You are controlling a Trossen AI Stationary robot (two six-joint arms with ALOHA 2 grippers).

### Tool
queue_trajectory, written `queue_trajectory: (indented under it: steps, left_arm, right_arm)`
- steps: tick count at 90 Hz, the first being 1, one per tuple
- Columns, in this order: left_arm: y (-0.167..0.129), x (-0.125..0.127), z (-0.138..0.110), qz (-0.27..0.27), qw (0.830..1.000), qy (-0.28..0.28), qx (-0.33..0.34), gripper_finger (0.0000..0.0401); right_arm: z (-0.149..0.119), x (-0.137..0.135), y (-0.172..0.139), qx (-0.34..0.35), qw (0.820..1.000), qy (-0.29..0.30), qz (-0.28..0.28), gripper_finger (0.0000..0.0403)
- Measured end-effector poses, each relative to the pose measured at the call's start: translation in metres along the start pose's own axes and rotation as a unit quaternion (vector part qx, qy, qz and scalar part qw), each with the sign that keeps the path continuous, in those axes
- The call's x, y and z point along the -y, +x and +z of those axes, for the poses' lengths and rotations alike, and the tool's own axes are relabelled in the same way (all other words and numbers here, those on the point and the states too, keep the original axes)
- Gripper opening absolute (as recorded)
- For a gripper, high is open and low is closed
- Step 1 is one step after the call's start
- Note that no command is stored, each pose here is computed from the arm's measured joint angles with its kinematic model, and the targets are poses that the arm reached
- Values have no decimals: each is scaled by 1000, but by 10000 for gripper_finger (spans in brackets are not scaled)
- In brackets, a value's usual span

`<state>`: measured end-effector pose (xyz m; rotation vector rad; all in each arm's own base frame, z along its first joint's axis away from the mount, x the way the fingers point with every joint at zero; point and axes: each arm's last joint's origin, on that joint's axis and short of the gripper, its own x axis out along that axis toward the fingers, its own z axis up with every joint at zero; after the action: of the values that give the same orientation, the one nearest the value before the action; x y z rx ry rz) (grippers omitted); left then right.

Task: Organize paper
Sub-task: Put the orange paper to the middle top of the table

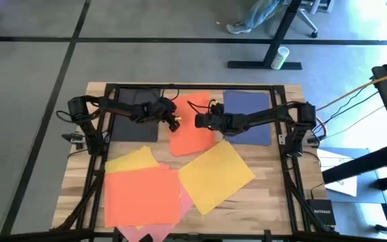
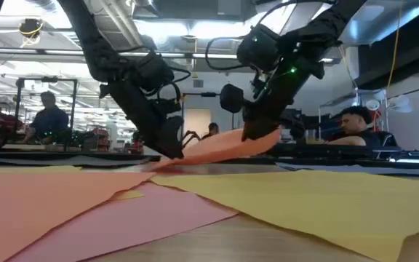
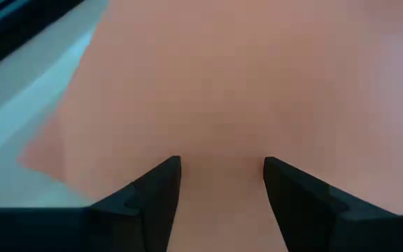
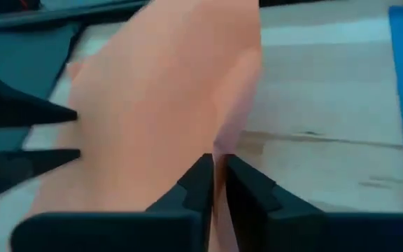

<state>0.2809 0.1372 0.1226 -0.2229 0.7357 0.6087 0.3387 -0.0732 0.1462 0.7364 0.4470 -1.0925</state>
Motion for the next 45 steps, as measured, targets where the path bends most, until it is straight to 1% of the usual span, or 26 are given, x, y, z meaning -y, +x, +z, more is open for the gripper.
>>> queue_trajectory:
  steps: [13, 23, 35, 45]
  left_arm:
    - [0, 0, 2, -1, 1000, -1, 9, 191]
    - [0, -1, 2, 1, 1000, -2, 9, 191]
    - [7, -1, -2, 3, 1000, -1, 3, 191]
    - [19, -1, -9, 4, 1000, 0, -2, 191]
  right_arm:
    - [1, 3, 1, -7, 1000, -14, -8, 55]
    - [1, 3, 2, -22, 1000, -13, 0, 66]
    - [1, 4, 2, -22, 999, 36, -5, 75]
    - [3, 5, 3, -2, 995, 100, -15, 76]
